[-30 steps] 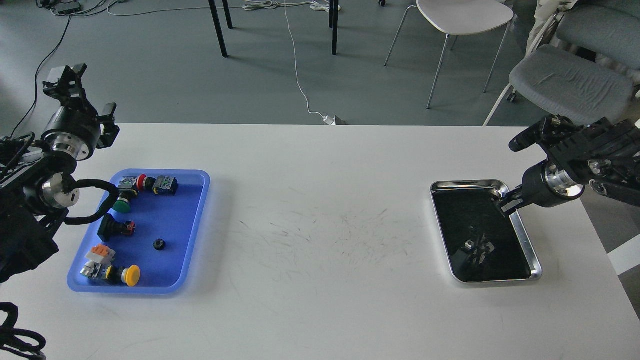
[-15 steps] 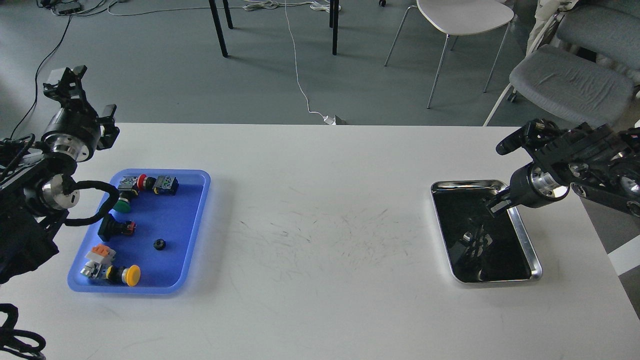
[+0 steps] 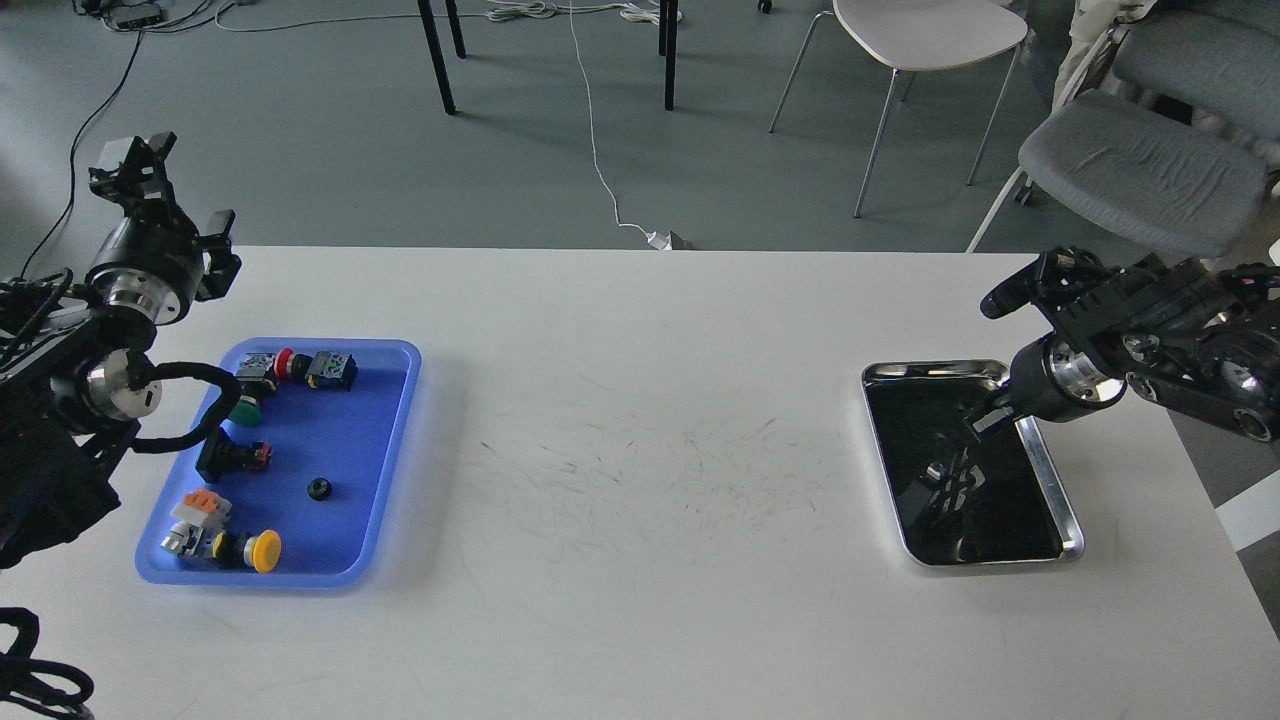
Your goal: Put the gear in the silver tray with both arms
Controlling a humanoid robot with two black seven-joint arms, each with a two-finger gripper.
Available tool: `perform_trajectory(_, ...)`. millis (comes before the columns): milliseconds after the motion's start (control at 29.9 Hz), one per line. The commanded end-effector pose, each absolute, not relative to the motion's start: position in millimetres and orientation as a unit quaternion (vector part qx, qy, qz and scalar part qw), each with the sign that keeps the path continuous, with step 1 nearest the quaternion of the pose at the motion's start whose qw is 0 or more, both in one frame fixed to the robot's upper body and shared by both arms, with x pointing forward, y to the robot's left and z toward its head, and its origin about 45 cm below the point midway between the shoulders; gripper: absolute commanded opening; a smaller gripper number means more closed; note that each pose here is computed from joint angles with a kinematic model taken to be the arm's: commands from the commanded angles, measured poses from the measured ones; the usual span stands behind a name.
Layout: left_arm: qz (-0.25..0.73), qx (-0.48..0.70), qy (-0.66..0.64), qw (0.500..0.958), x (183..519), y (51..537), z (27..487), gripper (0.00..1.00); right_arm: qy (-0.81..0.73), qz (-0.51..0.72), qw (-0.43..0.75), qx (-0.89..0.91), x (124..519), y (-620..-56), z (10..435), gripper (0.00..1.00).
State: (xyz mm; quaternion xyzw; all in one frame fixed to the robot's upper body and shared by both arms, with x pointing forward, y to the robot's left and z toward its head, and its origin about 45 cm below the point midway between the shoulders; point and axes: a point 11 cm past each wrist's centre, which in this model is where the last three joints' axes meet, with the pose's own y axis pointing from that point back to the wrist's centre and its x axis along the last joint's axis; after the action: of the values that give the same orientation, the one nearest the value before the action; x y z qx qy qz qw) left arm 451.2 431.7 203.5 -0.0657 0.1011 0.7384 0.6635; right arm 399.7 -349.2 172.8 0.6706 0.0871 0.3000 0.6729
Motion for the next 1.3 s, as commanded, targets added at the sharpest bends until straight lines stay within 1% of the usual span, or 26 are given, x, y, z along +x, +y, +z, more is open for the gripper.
perform_trajectory(0, 0.738, -0.066, 0.101, 0.664, 452, 431, 204, 0.98, 0.083, 0.3, 0.673, 0.671, 401, -350, 172, 0.14)
perform_trajectory(434, 0.738, -0.066, 0.101, 0.664, 452, 431, 204, 0.98, 0.076, 0.304, 0.671, 0.672, 405, -348, 175, 0.17)
perform_trajectory(568, 0.738, -0.066, 0.101, 0.664, 452, 431, 204, 0.98, 0.073, 0.305, 0.669, 0.673, 406, -346, 176, 0.24)
perform_trajectory(668, 0.738, -0.065, 0.102, 0.663, 451, 431, 203, 0.98, 0.072, 0.305, 0.669, 0.674, 406, -346, 177, 0.25)
perform_trajectory(735, 0.737, -0.066, 0.102, 0.664, 452, 430, 203, 0.98, 0.071, 0.305, 0.669, 0.674, 406, -346, 177, 0.29)
perform_trajectory(1003, 0.738, -0.066, 0.102, 0.664, 451, 430, 202, 0.98, 0.058, 0.31, 0.662, 0.68, 411, -341, 181, 0.33)
perform_trajectory(1036, 0.738, -0.066, 0.102, 0.664, 451, 430, 202, 0.98, 0.048, 0.31, 0.658, 0.685, 414, -339, 184, 0.37)
perform_trajectory(1103, 0.737, -0.064, 0.103, 0.665, 451, 430, 202, 0.98, 0.026, 0.317, 0.65, 0.69, 422, -335, 192, 0.49)
perform_trajectory(1203, 0.728, -0.045, 0.098, 0.678, 450, 427, 200, 0.98, -0.017, 0.306, 0.63, 0.714, 427, -334, 193, 0.57)
perform_trajectory(1270, 0.721, -0.031, 0.091, 0.687, 449, 428, 199, 0.98, -0.048, 0.296, 0.608, 0.735, 430, -328, 196, 0.65)
